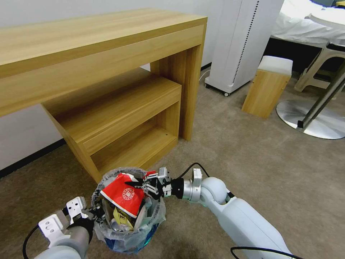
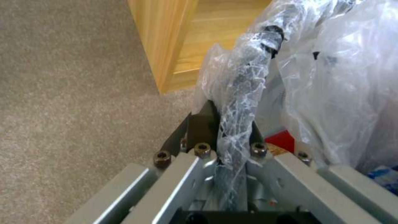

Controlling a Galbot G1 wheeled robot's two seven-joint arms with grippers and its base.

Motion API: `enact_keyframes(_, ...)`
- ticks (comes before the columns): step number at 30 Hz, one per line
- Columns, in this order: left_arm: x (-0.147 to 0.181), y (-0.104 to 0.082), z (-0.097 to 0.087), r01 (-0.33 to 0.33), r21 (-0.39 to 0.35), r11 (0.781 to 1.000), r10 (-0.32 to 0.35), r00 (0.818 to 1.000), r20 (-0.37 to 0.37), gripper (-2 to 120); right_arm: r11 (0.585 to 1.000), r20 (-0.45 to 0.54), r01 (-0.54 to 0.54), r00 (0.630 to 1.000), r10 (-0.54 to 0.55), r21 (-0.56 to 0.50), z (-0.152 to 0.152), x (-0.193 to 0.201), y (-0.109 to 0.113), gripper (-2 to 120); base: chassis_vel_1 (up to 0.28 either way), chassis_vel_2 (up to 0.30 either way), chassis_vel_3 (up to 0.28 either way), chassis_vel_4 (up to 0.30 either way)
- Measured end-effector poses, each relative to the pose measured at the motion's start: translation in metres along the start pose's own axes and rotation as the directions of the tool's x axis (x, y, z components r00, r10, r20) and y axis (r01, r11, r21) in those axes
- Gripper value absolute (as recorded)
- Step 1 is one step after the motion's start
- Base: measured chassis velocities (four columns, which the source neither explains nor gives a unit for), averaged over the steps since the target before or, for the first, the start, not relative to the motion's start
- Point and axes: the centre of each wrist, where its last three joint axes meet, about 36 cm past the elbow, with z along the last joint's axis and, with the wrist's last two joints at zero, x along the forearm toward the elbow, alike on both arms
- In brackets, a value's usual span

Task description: Pick up the trash bin and place the garbage on the floor into it.

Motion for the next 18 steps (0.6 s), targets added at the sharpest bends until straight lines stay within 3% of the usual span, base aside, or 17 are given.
enact_keyframes(4,0.001,0.002,-0.002,0.007,0.000,1.000,-0.007,1.000,0.005,1,1.000,0.011,-0.009,1.000,0.009,0.011,-0.005,0.001,0.001,28,0.000,0.000,0.000,0.000)
enact_keyframes(7,0.001,0.005,-0.004,0.013,0.002,1.000,-0.013,1.000,0.010,1,0.999,0.067,-0.035,0.997,0.032,0.038,-0.025,0.005,-0.002,44,0.000,0.000,0.000,0.000)
enact_keyframes(12,0.001,0.008,-0.007,0.018,0.003,1.000,-0.018,1.000,0.015,1,0.995,0.138,-0.078,0.988,0.069,0.063,-0.044,0.016,-0.007,57,0.000,0.000,0.000,0.000)
enact_keyframes(16,-0.007,0.015,-0.005,0.035,0.019,0.999,-0.035,0.999,0.003,1,0.973,0.260,-0.208,0.949,0.176,0.102,-0.077,0.049,-0.004,77,0.000,0.000,0.000,0.000)
enact_keyframes(18,-0.009,0.017,-0.004,0.037,0.032,0.999,-0.037,0.999,-0.004,1,0.959,0.292,-0.260,0.931,0.219,0.111,-0.084,0.058,-0.002,80,0.000,0.000,0.000,0.000)
